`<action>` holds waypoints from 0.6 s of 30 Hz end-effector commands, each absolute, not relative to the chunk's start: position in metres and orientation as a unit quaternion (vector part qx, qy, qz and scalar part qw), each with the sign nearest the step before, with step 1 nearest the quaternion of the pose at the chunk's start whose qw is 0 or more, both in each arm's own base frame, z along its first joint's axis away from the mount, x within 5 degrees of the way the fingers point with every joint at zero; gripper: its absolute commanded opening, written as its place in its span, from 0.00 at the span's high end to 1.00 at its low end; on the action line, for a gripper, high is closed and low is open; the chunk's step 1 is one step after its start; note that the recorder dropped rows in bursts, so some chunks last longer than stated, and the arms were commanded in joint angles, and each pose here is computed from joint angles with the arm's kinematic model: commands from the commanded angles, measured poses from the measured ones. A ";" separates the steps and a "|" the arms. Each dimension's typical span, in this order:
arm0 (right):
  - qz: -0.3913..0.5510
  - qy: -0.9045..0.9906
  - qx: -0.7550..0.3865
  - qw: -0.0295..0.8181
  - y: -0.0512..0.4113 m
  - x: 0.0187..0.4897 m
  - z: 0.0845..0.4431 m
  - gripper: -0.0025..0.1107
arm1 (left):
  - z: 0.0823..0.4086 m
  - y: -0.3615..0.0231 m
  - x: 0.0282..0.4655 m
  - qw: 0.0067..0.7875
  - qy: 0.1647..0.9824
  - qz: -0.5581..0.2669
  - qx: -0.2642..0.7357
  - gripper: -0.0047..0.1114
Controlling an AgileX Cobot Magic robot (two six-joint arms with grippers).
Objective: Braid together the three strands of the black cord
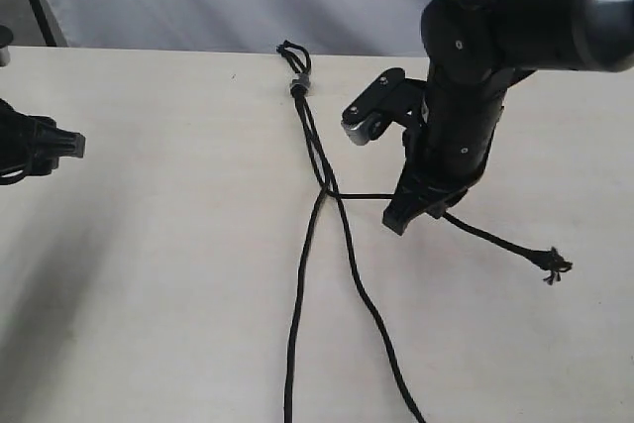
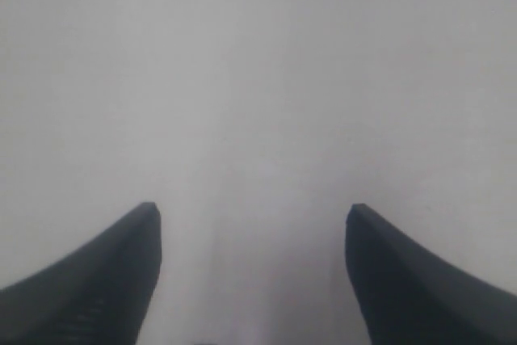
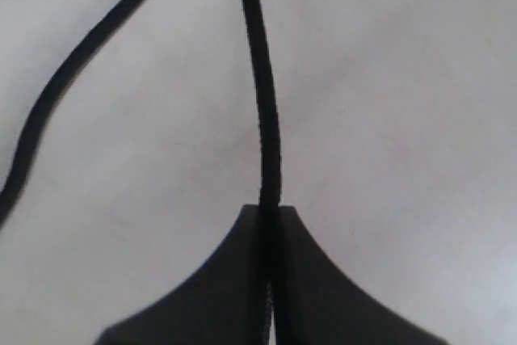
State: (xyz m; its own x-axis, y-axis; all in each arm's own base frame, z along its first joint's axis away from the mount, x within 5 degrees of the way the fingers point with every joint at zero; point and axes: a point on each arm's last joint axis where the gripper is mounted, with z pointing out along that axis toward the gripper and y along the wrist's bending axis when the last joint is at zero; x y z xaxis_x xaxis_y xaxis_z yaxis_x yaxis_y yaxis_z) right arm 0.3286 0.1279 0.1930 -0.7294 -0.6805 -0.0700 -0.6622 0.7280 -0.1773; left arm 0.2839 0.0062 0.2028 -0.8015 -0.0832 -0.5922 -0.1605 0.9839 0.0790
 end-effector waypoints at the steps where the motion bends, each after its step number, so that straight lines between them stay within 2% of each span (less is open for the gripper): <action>1: -0.060 0.936 -0.327 0.120 0.115 0.339 0.172 0.98 | 0.203 -0.013 0.282 0.310 0.949 0.047 -0.037 0.42; 6: -0.060 0.941 -0.309 0.124 0.112 0.338 0.155 0.97 | 0.204 -0.038 0.281 0.322 0.946 0.027 0.005 0.42; 8: -0.060 0.950 -0.280 0.125 0.112 0.339 0.148 0.89 | 0.204 -0.050 0.279 0.321 0.947 0.013 0.015 0.42; 10: -0.070 0.952 -0.274 0.117 0.111 0.340 0.142 0.74 | 0.205 -0.063 0.278 0.328 0.944 0.000 0.035 0.42; 14: -0.079 0.951 -0.273 0.126 0.110 0.343 0.141 0.26 | 0.208 -0.091 0.273 0.333 0.940 -0.028 0.067 0.42; 16: -0.067 0.953 -0.248 0.160 0.112 0.346 0.151 0.07 | 0.210 -0.114 0.268 0.334 0.937 -0.060 0.083 0.42; 18: -0.064 0.947 -0.245 0.198 0.111 0.346 0.171 0.06 | 0.211 -0.138 0.260 0.333 0.931 -0.073 0.135 0.42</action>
